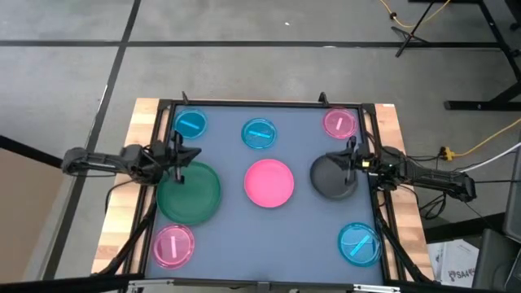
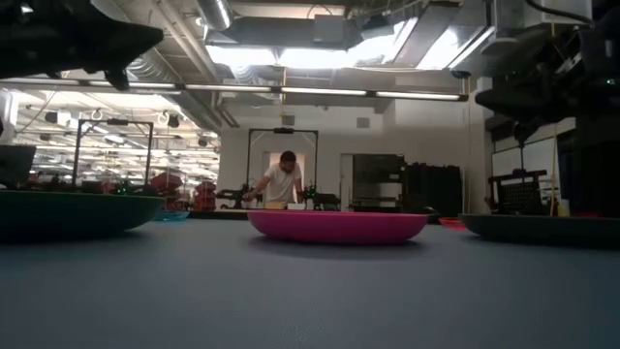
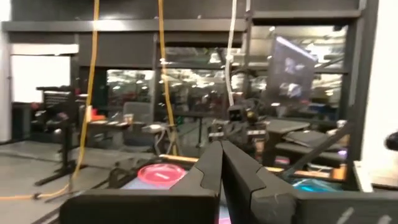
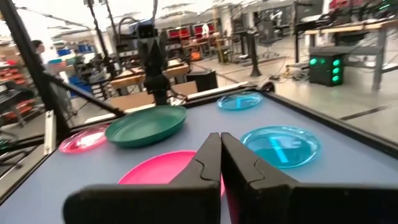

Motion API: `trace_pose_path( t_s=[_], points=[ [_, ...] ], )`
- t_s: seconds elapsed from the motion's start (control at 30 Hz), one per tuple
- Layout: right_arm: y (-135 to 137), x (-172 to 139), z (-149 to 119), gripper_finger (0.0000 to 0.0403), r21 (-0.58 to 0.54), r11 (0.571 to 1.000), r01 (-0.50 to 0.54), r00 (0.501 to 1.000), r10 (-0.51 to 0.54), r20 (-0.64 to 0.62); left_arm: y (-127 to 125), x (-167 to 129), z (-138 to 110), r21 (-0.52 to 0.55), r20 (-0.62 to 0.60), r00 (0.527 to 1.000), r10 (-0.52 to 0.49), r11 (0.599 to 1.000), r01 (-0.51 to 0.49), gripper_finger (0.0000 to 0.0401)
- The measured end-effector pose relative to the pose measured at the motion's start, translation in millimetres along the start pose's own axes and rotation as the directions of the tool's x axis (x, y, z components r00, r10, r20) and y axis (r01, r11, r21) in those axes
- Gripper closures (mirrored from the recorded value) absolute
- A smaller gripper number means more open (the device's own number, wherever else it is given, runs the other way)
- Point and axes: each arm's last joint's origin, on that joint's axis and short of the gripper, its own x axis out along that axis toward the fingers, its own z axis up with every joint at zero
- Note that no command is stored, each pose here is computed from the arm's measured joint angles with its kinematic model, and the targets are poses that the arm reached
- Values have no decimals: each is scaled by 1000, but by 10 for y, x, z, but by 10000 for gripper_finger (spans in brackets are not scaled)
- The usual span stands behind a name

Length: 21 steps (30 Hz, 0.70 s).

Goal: Stack plastic plates
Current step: Move the green plate to the bottom of the table

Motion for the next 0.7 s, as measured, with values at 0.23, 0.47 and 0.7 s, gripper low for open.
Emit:
trace_pose_path(
  t_s=[0.23,0.47,0.7],
  points=[
    [-13,0,13,402,-28,998,51,999,-51,20,12,166,-18,10,-103,994,46,999,-45,400],
    [-22,-1,14,402,-55,995,82,996,-81,25,-59,471,33,26,-235,972,21,1000,-15,400],
    [-28,1,1,402,-59,994,96,995,-95,13,-248,912,37,106,-406,910,-81,985,135,400]
  ],
)
